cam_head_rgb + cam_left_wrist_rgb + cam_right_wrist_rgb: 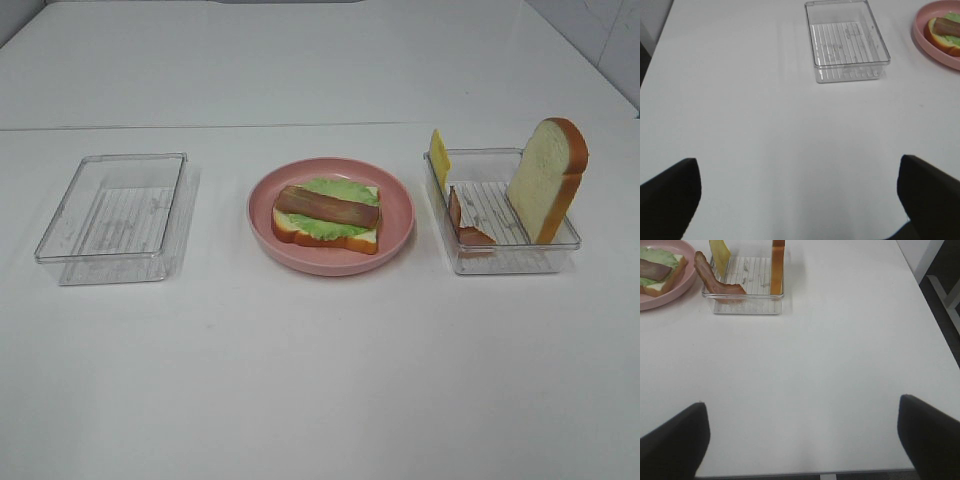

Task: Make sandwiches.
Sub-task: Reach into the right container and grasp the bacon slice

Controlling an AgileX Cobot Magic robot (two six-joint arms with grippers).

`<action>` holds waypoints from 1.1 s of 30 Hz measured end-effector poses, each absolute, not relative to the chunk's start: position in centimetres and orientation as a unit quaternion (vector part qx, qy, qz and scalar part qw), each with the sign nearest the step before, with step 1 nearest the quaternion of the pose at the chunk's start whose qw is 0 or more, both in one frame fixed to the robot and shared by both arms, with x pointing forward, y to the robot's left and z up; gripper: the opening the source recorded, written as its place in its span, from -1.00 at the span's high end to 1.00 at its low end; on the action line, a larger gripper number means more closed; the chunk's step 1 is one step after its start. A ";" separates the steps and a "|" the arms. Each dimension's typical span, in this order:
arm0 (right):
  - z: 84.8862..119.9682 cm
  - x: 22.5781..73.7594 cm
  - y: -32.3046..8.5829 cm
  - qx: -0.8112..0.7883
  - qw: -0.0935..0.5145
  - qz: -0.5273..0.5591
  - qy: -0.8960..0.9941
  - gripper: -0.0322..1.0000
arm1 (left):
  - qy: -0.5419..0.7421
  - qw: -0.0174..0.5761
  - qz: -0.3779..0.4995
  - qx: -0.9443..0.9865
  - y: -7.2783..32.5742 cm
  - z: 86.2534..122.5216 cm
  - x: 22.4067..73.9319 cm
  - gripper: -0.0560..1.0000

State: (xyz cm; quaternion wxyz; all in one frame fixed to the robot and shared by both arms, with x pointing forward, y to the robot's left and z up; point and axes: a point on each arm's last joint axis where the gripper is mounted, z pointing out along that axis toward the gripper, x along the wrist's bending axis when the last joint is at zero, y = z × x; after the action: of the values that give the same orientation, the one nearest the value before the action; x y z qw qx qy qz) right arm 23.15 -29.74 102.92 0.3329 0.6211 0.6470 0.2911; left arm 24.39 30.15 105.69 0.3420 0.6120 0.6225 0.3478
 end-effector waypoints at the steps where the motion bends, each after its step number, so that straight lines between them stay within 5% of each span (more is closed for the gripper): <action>1: 102.9 23.2 -29.7 0.621 0.333 0.291 0.647 -0.97 | 0.623 0.342 0.348 0.612 30.2 105.7 24.4 -0.98; 33: 102.9 23.2 -29.6 0.621 0.328 0.297 0.647 -0.97 | 0.626 0.355 0.387 0.576 30.1 105.7 23.0 -0.98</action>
State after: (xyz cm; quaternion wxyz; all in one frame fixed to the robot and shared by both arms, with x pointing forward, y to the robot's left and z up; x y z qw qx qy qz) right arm 23.16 -29.60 102.92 0.3275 0.6209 0.6472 0.2973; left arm 23.00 30.07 105.68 0.3555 0.5759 0.6264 0.3867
